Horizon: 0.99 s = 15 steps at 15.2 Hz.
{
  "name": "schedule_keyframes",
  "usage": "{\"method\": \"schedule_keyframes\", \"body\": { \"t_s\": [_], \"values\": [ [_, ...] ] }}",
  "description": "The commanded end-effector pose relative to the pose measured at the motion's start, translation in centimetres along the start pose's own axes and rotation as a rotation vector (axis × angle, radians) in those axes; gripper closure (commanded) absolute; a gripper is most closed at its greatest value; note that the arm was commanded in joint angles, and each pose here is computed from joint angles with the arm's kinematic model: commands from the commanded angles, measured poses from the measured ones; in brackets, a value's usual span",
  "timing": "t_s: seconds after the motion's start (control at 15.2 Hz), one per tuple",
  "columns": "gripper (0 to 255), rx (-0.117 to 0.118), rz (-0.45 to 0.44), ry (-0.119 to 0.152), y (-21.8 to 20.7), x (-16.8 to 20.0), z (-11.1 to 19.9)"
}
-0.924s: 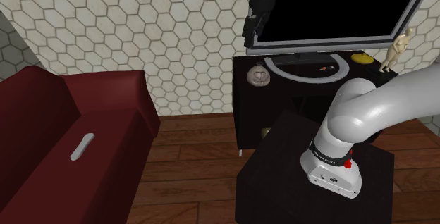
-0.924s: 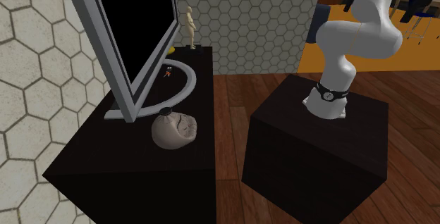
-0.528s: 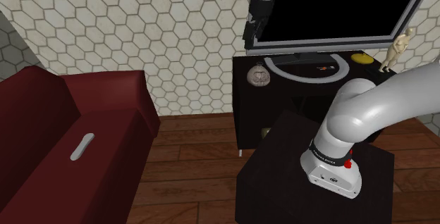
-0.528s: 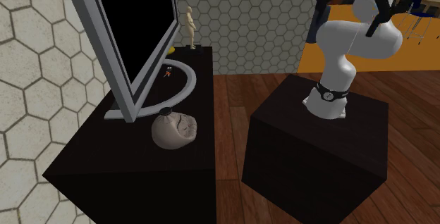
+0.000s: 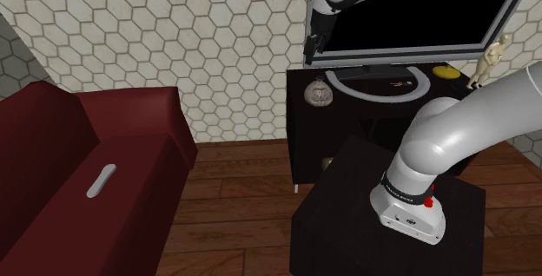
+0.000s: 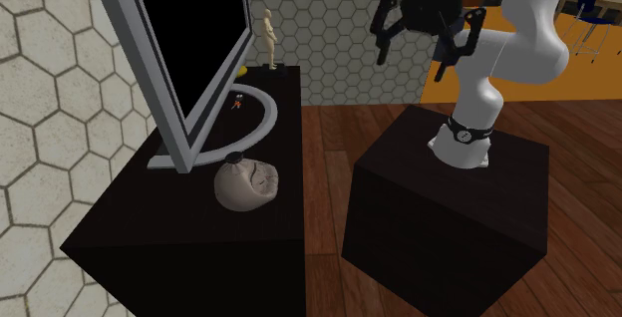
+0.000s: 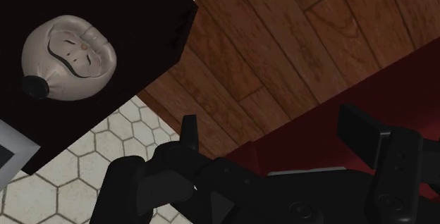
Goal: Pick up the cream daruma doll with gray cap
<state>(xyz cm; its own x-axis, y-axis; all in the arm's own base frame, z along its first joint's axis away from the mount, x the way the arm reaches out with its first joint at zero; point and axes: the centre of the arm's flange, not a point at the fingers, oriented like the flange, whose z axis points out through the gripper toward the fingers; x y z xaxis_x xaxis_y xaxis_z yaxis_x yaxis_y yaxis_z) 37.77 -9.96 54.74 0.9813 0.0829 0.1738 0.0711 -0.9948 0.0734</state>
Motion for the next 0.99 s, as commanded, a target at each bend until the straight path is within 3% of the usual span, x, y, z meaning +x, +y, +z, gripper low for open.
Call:
{"method": "schedule_keyframes", "body": {
  "t_s": [0.0, 0.92],
  "values": [
    [0, 0.001, 0.004, -0.001, 2.0, 0.7, 1.7],
    [0, 0.013, 0.036, -0.012, 16.4, 3.9, 13.2]
  ]
}}
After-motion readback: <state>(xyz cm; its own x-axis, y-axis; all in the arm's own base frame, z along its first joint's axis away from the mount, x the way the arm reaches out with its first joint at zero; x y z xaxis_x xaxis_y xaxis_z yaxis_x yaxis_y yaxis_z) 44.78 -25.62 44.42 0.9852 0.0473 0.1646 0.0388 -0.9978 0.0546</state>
